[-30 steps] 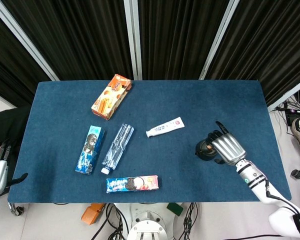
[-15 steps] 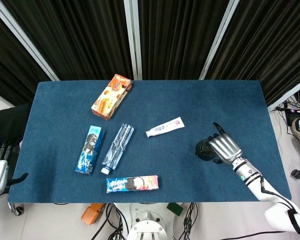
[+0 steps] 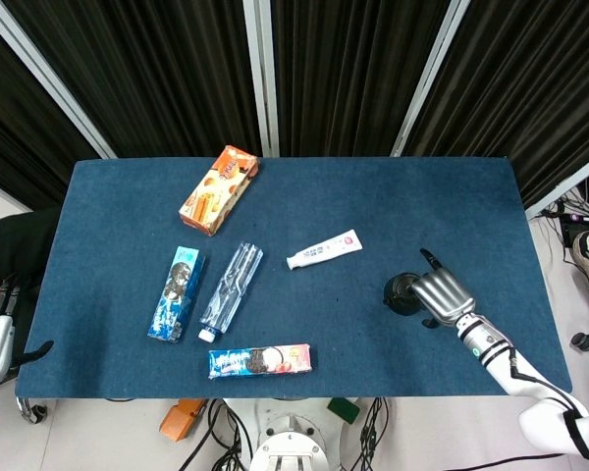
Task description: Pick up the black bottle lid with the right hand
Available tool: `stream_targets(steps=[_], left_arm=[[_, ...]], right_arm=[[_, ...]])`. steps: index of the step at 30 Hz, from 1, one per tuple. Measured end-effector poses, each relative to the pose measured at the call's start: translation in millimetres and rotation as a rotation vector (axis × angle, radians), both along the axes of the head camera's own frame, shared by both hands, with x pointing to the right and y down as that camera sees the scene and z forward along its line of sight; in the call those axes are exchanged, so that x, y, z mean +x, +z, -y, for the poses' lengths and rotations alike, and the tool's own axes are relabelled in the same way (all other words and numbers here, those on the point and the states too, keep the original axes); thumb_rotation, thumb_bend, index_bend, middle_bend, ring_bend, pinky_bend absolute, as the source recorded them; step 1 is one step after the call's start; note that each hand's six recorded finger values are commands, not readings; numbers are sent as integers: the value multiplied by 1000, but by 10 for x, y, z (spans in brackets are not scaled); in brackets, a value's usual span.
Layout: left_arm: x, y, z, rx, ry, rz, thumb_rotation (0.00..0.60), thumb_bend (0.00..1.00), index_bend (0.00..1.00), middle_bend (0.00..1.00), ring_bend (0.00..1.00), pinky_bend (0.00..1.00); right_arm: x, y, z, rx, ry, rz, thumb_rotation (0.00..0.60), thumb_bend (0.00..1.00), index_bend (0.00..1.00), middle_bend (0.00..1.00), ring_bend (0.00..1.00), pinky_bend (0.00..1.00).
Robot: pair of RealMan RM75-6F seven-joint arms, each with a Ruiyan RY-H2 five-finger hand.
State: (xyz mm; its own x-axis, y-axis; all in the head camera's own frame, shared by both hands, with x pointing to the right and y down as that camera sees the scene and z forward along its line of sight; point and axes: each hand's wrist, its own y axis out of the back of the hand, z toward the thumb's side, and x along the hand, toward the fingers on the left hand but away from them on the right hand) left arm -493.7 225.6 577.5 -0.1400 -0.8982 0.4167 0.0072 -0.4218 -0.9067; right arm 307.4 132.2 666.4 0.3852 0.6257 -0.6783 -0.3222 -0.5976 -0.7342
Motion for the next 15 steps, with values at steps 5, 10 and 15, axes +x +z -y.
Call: stream_targets(steps=[5,10,15], left_arm=[[-4,-8,5,2,-2,0,600,130,0,0,0,0],[-6,-5,8,-1,-2,0,600,130,0,0,0,0],[-13,0,12,-3,-6,-3,600,130,0,0,0,0]], right_arm=[[5,18,-9,-14,7,-2,600,0,861,720,732,109],[-4,30,-1,-33,27,14,600,0,950,819,851,165],[-29,34,26,-63,64,52,600,0,1000,897,938,242]])
